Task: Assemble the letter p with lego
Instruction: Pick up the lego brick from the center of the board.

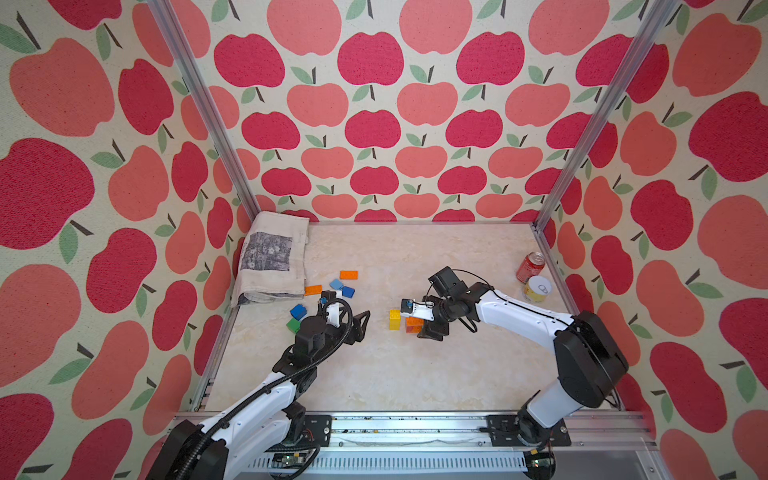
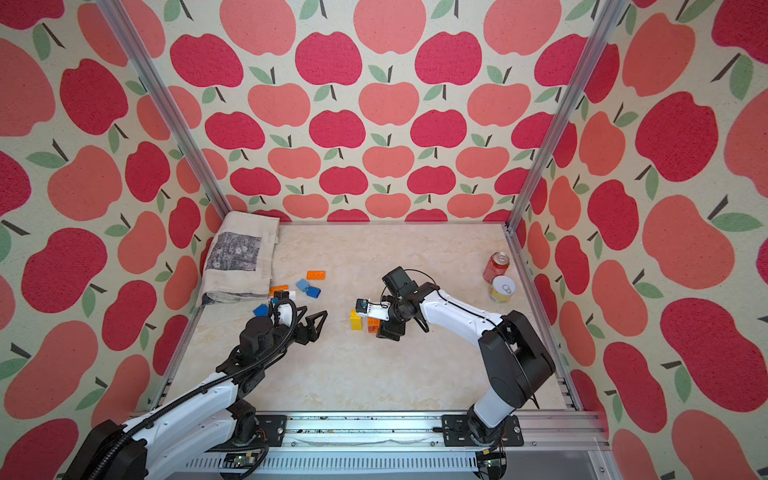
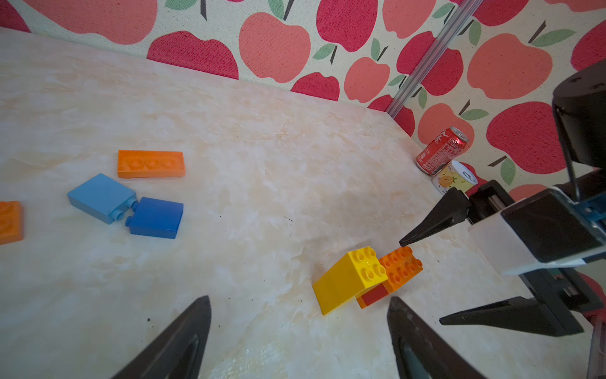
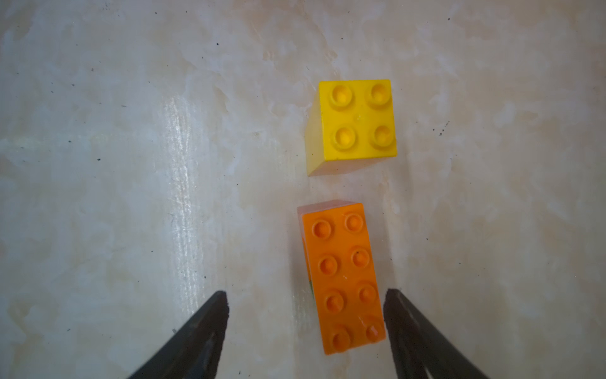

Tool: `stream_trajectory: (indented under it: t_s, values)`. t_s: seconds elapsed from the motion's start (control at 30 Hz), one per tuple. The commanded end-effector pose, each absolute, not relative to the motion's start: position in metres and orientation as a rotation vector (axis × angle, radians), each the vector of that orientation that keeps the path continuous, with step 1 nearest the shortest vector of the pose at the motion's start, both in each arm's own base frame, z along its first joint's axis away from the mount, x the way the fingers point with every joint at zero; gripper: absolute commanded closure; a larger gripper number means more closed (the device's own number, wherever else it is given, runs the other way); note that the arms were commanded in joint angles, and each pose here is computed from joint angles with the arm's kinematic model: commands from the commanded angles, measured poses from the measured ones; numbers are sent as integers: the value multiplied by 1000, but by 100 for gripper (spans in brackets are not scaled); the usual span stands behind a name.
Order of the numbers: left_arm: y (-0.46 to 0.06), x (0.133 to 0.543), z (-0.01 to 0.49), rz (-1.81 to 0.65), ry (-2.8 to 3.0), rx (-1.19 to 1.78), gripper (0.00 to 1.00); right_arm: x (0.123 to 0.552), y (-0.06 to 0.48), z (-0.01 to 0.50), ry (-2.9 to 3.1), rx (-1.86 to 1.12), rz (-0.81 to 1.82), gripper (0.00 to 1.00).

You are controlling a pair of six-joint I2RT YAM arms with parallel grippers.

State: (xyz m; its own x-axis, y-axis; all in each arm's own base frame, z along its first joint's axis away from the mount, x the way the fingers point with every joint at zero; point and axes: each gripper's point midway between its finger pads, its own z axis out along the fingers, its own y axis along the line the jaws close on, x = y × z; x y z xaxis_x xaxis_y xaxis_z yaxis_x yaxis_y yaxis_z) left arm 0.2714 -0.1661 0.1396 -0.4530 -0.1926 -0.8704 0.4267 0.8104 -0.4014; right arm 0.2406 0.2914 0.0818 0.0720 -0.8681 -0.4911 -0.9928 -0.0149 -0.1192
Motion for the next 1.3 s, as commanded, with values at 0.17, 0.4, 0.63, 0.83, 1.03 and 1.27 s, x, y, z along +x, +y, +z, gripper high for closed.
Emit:
stream_trajectory:
  t_s: [0.17, 0.4, 0.63, 0.83, 1.03, 1.27]
  values:
    - [-170, 269, 137, -735, 1897, 230, 14, 256, 299, 82, 1799, -1999, 399, 29]
    - [-170, 270, 133, -735, 1917, 226, 14, 248, 305, 76, 1823, -2064, 495, 44]
    - [-171, 271, 129, -736, 1938, 223, 14, 248, 307, 72, 1810, -2076, 509, 57]
    - [-169, 271, 129, -730, 1942, 214, 14, 253, 307, 71, 1790, -2076, 477, 69]
    - [-168, 273, 124, -722, 1964, 207, 14, 252, 307, 81, 1746, -2060, 471, 75]
    - [-173, 275, 118, -734, 2000, 215, 14, 245, 304, 110, 1777, -2046, 539, 79]
